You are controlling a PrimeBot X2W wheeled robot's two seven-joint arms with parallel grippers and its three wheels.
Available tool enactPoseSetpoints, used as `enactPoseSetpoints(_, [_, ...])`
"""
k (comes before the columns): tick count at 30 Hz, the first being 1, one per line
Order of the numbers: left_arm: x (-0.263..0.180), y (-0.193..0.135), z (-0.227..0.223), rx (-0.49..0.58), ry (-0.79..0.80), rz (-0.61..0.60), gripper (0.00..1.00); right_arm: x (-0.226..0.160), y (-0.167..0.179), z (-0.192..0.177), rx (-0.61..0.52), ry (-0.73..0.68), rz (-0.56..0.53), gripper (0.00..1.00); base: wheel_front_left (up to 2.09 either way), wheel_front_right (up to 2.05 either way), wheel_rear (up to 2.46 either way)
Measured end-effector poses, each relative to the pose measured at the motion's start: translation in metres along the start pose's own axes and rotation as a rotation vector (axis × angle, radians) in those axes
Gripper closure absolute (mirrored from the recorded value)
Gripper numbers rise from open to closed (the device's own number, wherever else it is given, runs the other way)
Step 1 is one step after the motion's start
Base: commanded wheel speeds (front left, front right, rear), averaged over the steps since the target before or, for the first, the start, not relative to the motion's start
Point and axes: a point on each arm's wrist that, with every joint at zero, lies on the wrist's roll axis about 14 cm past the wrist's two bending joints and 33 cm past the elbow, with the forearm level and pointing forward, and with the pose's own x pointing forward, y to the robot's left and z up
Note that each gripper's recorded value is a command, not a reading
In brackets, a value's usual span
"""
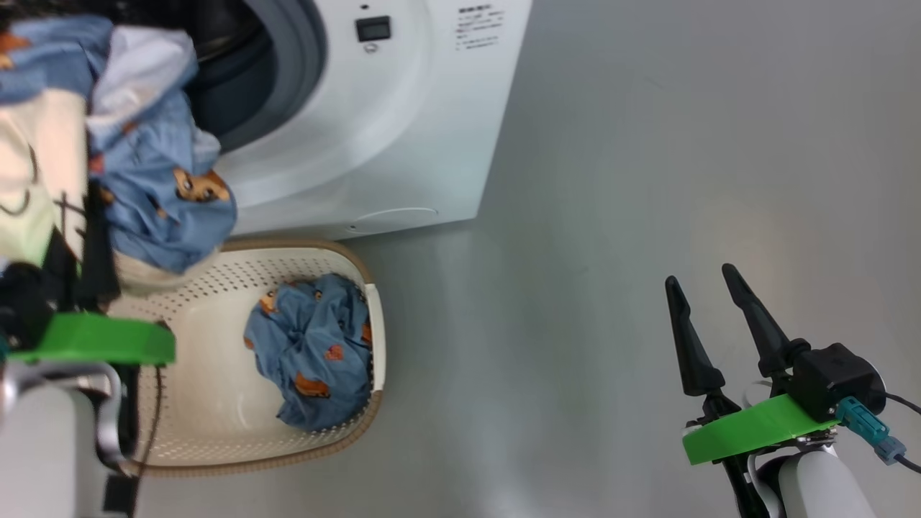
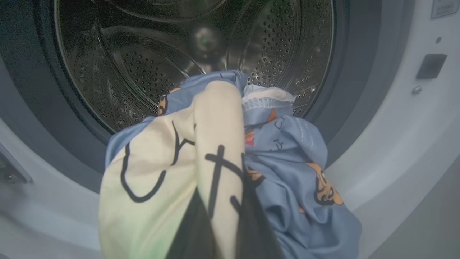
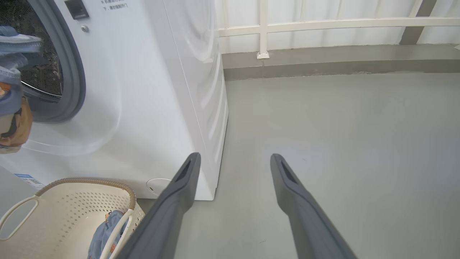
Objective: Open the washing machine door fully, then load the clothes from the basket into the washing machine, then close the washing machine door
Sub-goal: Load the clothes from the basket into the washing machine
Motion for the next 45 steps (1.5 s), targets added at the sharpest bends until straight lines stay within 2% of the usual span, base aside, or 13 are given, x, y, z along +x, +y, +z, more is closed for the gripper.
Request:
enactPoseSetpoints(24, [0.146, -0.017, -0.006, 0.058, -0.006, -0.096, 1.0, 0.008, -0.022, -0.039, 0.03, 0.094, -0.061, 0.0, 0.0, 0.0, 0.0])
enactPoseSetpoints(34, [0.181, -0.035, -0.037, 0.025, 0.123, -0.124, 1.0, 0.006, -0.021, -0.067, 0.042, 0.169, -0.059, 0.0, 0.0, 0.0, 0.0])
enactPoseSetpoints(39, [0.196, -0.044, -0.038, 0.047, 0.117, -0.145, 1.0, 0.004, -0.021, -0.078, 0.068, 0.197, -0.066, 0.0, 0.0, 0.0, 0.0])
enactPoseSetpoints(45, [0.213, -0.043, -0.018, 0.109, -0.024, -0.134, 1.0, 0.002, -0.018, -0.092, 0.078, 0.233, -0.06, 0.0, 0.0, 0.0, 0.0])
